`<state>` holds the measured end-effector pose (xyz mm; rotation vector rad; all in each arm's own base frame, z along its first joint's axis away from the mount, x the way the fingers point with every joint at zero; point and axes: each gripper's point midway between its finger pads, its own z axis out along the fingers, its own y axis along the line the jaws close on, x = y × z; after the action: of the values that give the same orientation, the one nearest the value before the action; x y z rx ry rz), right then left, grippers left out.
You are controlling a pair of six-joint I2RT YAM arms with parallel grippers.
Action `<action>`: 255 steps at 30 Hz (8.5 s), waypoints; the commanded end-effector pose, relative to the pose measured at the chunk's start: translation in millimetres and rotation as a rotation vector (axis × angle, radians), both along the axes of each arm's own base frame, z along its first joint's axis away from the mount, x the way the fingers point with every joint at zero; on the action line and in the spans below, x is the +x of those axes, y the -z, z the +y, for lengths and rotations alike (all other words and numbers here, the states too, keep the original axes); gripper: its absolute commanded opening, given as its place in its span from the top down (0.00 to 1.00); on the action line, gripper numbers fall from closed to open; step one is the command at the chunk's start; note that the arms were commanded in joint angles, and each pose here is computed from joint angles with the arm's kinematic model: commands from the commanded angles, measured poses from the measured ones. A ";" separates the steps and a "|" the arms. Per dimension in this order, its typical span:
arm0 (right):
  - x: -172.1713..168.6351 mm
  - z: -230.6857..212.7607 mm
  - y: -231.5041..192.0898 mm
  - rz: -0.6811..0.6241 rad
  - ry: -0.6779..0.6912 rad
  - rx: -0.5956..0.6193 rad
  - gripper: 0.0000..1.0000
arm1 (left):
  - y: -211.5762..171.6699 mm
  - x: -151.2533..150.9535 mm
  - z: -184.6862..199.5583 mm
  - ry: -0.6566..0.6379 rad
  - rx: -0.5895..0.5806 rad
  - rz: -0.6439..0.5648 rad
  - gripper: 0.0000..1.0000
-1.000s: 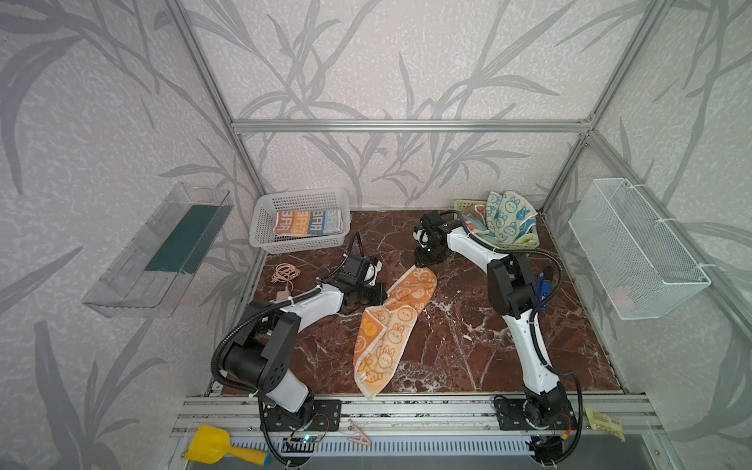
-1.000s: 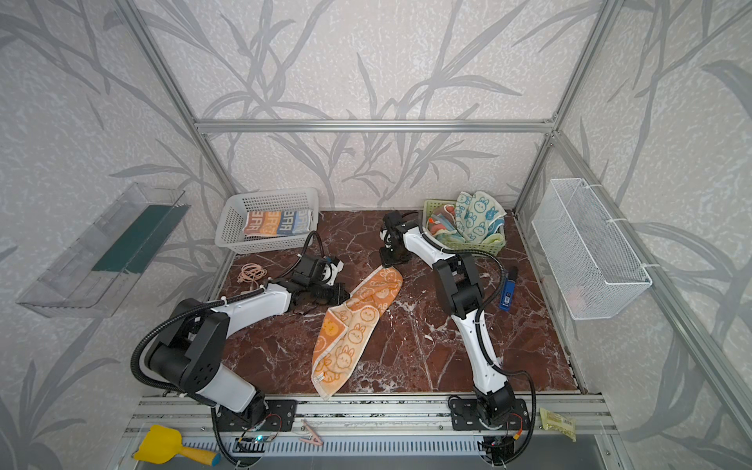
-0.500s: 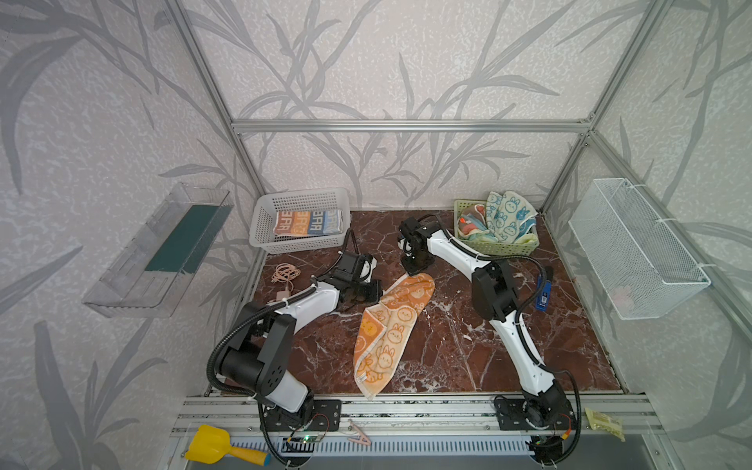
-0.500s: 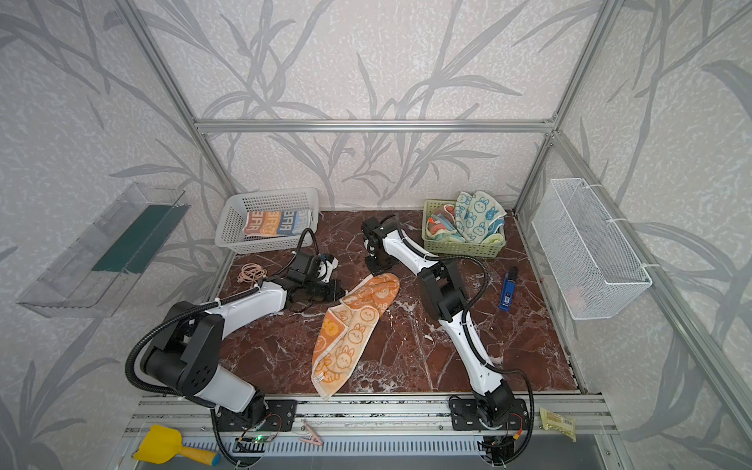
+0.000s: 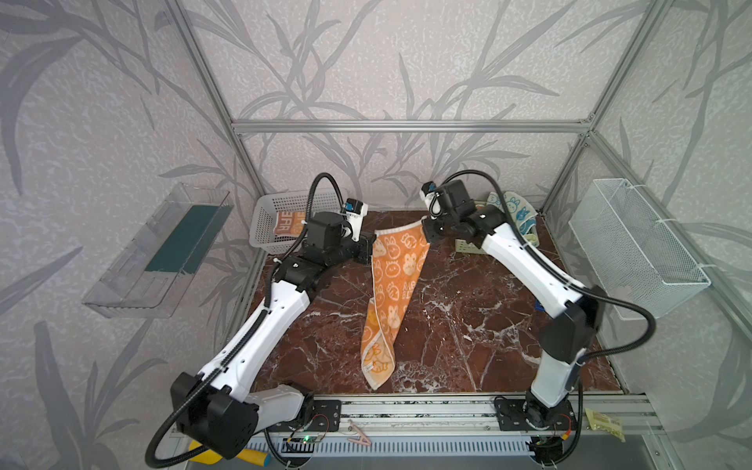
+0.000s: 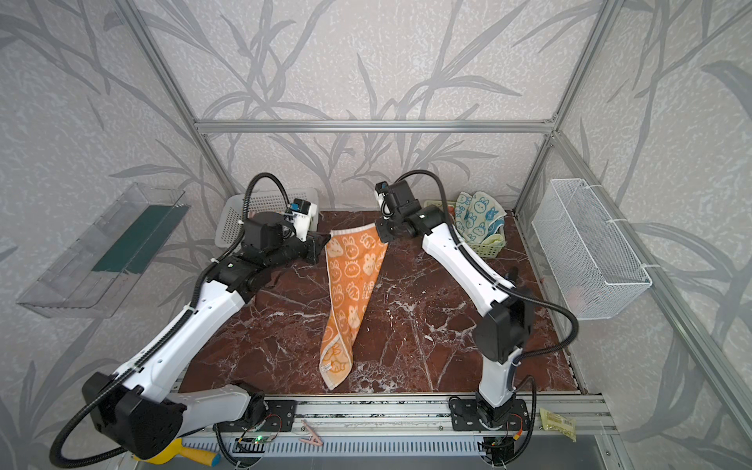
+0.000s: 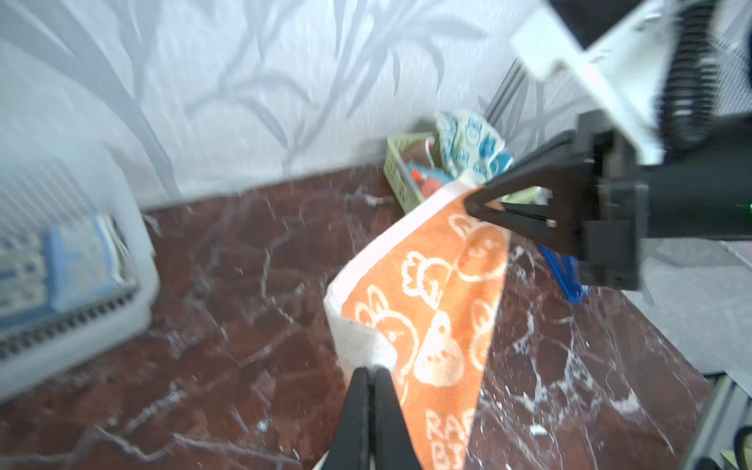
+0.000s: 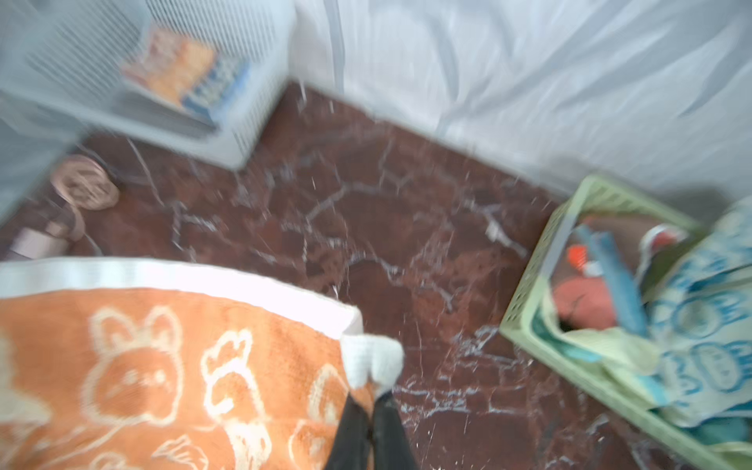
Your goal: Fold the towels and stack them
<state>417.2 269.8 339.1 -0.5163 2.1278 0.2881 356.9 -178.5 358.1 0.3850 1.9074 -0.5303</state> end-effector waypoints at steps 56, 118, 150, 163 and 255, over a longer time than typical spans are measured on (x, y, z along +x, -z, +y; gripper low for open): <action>185.4 5.2 157.6 0.039 0.036 0.113 1.00 | 159.6 240.0 46.4 -0.132 0.108 0.083 1.00; -37.5 -33.6 265.9 0.523 -0.036 0.250 1.00 | 278.9 -11.7 59.2 -0.236 -0.177 0.518 1.00; -111.9 -38.9 294.6 0.628 -0.041 0.247 1.00 | 305.5 -59.4 50.6 -0.203 -0.116 0.651 1.00; -118.4 -35.5 255.7 0.575 -0.074 0.244 1.00 | 271.9 -68.5 45.6 -0.166 -0.070 0.623 1.00; -264.1 -47.2 268.6 0.756 -0.156 -0.045 0.48 | 294.1 -222.9 23.0 -0.112 0.167 0.773 0.52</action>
<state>139.6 227.1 56.2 -0.6980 2.8831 0.6731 131.2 -172.8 55.1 0.2626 2.7254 -0.5702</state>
